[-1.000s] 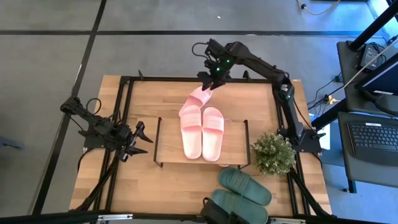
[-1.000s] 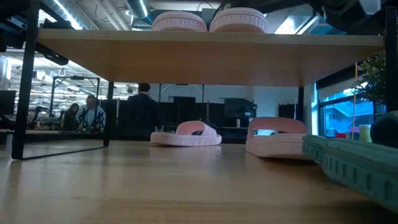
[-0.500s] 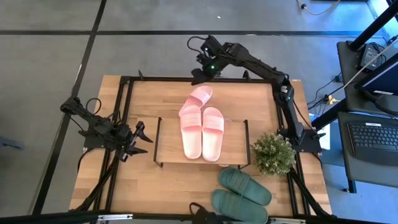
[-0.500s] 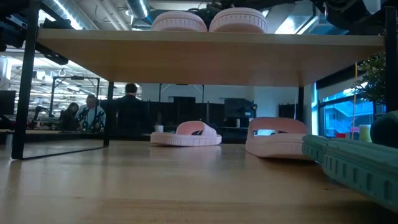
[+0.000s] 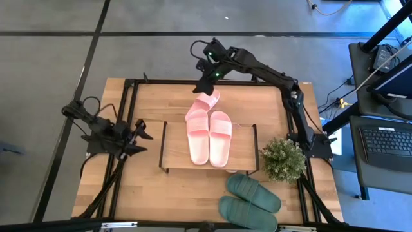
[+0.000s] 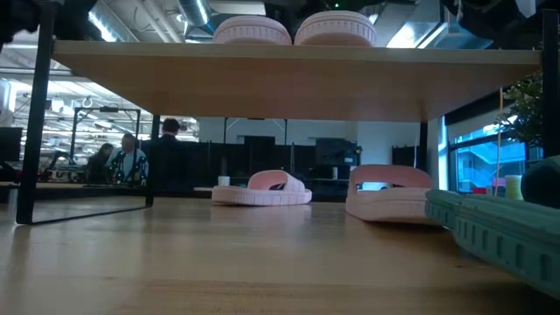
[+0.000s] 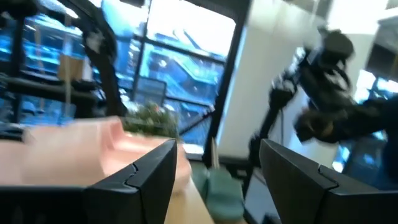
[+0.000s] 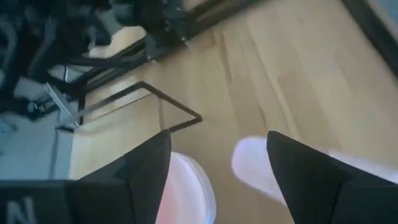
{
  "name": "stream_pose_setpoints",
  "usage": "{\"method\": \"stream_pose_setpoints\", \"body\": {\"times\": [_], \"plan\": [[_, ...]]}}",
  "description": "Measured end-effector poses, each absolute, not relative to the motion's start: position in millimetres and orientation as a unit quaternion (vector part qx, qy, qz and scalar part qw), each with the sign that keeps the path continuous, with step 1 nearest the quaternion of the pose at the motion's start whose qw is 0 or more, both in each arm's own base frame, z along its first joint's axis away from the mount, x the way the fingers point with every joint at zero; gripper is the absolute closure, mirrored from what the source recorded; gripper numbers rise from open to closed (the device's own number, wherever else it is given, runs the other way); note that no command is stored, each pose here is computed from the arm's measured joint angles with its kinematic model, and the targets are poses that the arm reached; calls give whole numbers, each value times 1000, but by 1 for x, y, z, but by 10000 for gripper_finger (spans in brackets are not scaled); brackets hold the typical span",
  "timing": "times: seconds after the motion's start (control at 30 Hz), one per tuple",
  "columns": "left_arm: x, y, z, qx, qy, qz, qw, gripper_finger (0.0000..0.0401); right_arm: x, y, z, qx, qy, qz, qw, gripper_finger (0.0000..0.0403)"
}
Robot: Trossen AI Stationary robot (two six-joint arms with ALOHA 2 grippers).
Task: Pick and place slides into the shelf
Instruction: Put the pink slipper under the shelf
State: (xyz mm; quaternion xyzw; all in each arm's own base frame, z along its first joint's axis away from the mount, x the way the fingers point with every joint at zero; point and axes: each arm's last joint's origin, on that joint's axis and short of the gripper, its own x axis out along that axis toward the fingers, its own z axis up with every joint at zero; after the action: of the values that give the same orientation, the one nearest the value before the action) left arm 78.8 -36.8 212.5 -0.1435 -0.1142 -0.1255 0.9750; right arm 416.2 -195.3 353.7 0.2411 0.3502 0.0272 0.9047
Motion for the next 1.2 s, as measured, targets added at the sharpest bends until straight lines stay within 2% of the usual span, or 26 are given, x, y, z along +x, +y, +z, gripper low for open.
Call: {"method": "stream_pose_setpoints", "body": {"times": [0.17,0.23,0.33,0.43,0.53,0.63,0.83,1.03,1.2], "plan": [[71,-29,238,-139,-135,-95,976,180,413,-184,382,173,292,50,939,137],[68,-25,248,-125,-154,-78,977,180,410,-183,389,158,285,28,945,137],[64,-18,259,-108,-178,-21,978,180,402,-187,397,134,289,-61,946,137],[62,-12,265,-94,-200,55,974,180,394,-191,408,100,282,-206,932,137],[61,-7,266,-77,-202,123,969,180,391,-192,412,68,271,-359,891,137],[62,-4,266,-61,-199,152,966,180,388,-190,411,38,275,-450,849,137],[72,-1,262,-72,-175,202,961,180,384,-187,403,32,322,-449,833,137],[90,5,255,-59,-128,249,958,180,392,-184,408,25,304,-357,883,137],[100,15,250,-71,-111,289,948,180,395,-183,414,12,279,-339,898,137]]}}
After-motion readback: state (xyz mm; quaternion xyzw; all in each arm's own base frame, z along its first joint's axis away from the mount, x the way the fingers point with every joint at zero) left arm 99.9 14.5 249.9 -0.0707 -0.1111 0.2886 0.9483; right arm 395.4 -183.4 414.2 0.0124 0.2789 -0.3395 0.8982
